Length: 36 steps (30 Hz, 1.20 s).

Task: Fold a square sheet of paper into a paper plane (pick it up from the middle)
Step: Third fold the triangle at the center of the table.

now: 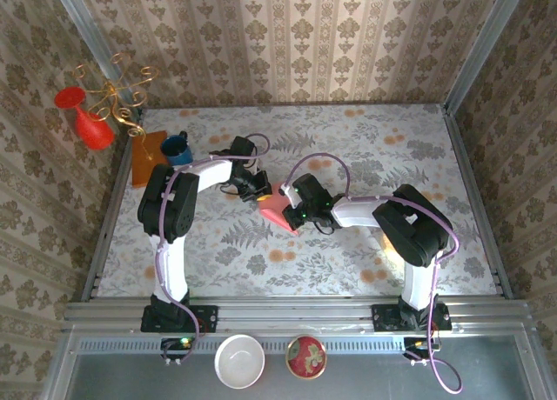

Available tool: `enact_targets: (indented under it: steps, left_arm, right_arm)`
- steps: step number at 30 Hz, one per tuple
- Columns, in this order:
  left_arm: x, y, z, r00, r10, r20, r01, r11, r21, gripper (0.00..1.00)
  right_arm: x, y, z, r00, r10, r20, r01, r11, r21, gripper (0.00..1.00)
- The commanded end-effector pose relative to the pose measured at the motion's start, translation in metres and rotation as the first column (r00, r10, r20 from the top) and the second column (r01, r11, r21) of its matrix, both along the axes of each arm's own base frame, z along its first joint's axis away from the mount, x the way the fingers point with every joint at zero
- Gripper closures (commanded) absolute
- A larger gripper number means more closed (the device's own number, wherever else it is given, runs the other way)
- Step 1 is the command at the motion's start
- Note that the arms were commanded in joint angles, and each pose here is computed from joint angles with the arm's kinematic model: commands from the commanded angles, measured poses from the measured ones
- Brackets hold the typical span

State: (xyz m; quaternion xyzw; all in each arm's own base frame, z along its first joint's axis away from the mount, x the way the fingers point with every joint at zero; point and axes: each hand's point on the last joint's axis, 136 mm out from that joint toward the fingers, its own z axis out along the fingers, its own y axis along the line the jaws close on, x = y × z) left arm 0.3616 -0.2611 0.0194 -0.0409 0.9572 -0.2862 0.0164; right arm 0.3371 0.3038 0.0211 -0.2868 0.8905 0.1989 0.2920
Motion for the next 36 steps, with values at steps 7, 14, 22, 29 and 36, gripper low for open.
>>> enact_targets:
  steps: [7,14,22,29,36]
  left_arm:
    - [0.001,0.004,0.027,0.998,0.036,0.052,-0.036,0.999,-0.007,0.83]
    - [-0.005,0.03,0.054,0.971,0.206,0.118,-0.202,0.978,-0.046,0.77]
    - [-0.037,0.029,0.064,0.941,0.324,0.095,-0.305,0.937,-0.171,0.81]
    - [-0.062,0.006,0.05,0.948,0.318,0.017,-0.31,0.933,-0.185,0.86]
    - [-0.065,-0.001,0.032,0.947,0.32,-0.026,-0.32,0.942,-0.104,0.91]
  right_arm:
    - [-0.008,-0.007,-0.018,0.995,-0.015,-0.096,0.011,0.999,-0.043,1.0]
    - [-0.017,0.002,-0.017,0.984,-0.033,-0.173,0.035,0.999,0.009,1.0]
    - [-0.026,0.014,-0.024,0.959,-0.076,-0.274,0.084,0.996,0.018,1.0]
    - [-0.025,0.015,-0.027,0.952,-0.098,-0.291,0.106,0.994,0.013,1.0]
    - [-0.024,0.015,-0.027,0.951,-0.102,-0.292,0.109,0.994,0.008,1.0]
